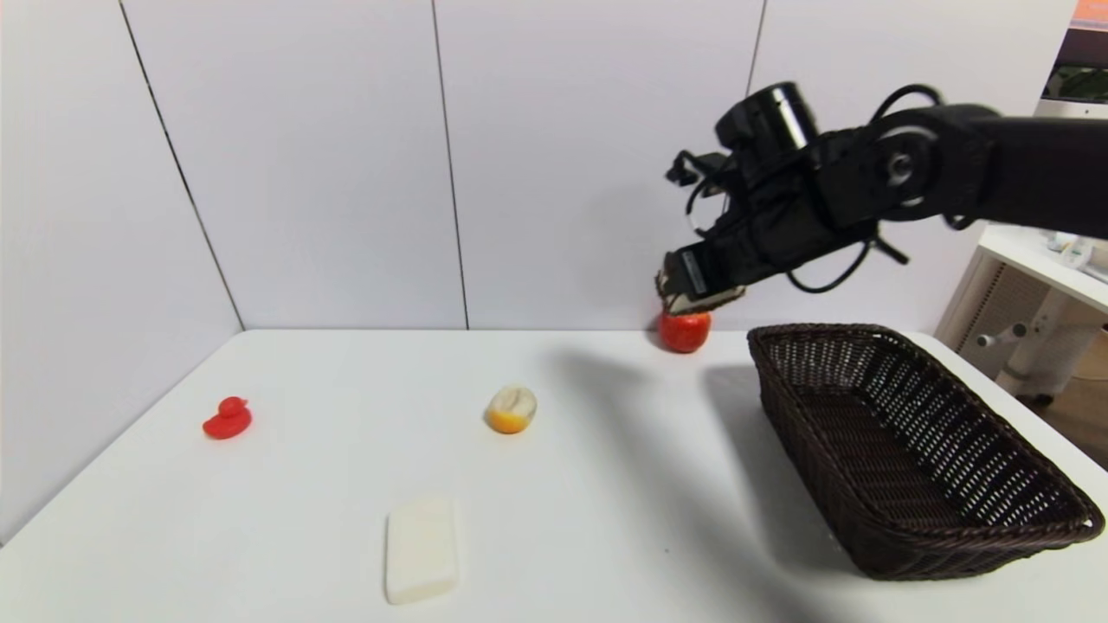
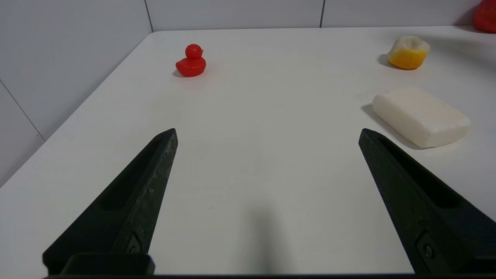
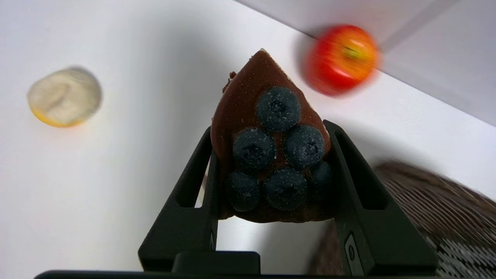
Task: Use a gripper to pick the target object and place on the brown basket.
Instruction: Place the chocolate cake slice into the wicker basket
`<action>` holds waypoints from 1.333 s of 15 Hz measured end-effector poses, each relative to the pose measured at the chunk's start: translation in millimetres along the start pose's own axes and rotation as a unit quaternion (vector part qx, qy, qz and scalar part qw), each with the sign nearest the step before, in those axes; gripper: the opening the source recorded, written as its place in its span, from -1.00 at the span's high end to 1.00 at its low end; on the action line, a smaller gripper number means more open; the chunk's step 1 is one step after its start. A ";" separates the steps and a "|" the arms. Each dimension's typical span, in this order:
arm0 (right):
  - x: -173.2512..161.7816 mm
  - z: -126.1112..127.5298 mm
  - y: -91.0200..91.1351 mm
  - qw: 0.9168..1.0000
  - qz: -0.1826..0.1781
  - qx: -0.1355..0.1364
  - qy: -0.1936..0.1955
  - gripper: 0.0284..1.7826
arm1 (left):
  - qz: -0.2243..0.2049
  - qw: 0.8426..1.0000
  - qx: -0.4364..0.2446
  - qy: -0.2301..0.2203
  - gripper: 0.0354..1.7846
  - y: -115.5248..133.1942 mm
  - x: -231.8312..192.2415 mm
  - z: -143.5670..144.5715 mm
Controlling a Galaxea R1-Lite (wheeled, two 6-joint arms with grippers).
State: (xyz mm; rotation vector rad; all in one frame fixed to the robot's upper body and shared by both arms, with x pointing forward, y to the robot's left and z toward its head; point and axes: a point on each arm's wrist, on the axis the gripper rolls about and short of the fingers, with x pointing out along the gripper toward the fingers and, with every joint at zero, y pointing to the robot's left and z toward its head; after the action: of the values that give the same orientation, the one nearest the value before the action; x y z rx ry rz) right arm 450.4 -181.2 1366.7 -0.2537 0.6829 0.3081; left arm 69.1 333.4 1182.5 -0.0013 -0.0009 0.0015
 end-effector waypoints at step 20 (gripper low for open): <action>-75.8 -100.6 -97.1 0.974 -0.103 0.142 0.142 -0.68 | 0.000 1.000 0.000 0.000 -0.89 0.0 0.0 0.0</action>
State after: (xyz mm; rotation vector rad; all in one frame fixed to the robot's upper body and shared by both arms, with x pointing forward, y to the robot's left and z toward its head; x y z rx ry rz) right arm 371.6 -318.7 1353.3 -0.0929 0.9638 -0.0286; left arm 69.1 333.4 1182.5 -0.0017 -0.0009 0.0015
